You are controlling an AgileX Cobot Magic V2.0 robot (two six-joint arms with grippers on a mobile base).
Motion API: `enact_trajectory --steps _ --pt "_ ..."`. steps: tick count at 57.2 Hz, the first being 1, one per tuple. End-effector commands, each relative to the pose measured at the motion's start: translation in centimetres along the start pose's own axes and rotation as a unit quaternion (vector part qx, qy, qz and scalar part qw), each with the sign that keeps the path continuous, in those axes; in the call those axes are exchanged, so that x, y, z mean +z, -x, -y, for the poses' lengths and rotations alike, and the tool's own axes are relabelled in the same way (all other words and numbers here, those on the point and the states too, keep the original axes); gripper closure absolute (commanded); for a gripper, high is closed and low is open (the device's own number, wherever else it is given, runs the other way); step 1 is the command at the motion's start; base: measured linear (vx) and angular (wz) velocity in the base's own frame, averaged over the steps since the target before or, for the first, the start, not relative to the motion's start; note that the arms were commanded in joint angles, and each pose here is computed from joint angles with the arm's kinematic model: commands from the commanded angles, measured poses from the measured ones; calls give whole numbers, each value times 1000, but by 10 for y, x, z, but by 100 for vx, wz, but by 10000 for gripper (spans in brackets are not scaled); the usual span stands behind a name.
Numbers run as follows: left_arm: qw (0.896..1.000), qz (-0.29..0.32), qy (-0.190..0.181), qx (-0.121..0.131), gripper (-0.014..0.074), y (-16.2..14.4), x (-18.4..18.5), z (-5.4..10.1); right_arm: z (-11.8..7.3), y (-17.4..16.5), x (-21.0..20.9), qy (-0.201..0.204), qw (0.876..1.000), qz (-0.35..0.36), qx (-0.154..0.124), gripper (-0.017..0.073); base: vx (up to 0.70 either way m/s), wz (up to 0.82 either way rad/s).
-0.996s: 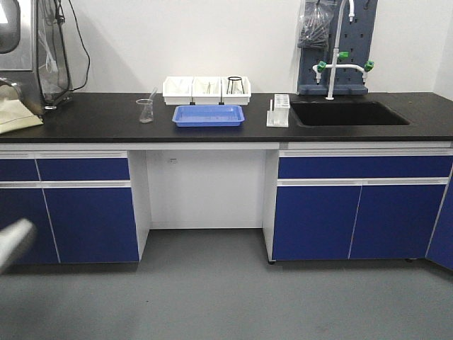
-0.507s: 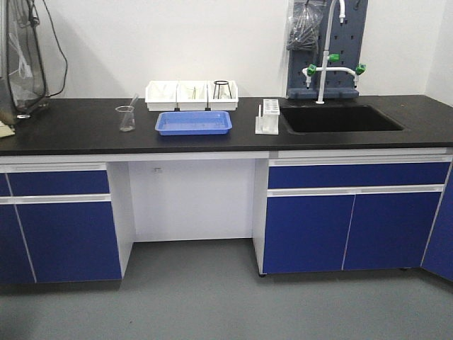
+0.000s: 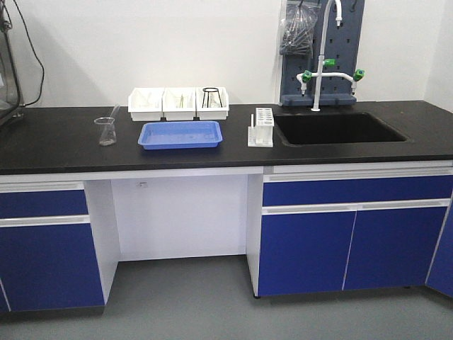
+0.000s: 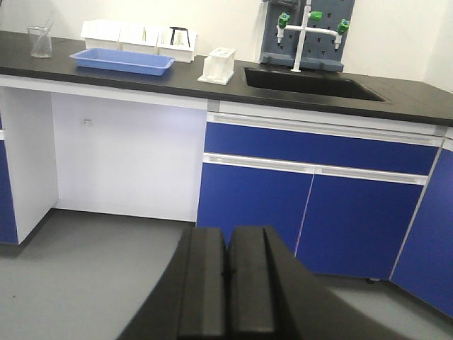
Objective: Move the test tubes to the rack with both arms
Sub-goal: 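Drive the base toward the bench with the beaker and white rack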
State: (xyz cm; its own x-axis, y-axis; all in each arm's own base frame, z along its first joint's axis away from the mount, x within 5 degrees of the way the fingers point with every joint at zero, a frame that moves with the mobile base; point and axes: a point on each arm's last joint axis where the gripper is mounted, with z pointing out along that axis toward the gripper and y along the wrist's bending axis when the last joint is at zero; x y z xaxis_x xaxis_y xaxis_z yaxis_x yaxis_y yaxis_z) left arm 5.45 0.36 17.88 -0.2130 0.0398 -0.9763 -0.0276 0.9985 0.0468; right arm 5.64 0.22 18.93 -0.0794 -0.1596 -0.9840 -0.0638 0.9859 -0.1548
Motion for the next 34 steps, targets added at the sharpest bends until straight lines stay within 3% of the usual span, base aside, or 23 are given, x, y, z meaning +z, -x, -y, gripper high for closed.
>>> enact_trajectory --steps 1,34 --pt "998 58 -5 -6 595 16 -4 0 0 3 0 -3 999 38 -7 568 31 -1" --pt "998 58 -5 -6 595 16 -4 0 0 3 0 -3 999 38 -7 568 36 2"
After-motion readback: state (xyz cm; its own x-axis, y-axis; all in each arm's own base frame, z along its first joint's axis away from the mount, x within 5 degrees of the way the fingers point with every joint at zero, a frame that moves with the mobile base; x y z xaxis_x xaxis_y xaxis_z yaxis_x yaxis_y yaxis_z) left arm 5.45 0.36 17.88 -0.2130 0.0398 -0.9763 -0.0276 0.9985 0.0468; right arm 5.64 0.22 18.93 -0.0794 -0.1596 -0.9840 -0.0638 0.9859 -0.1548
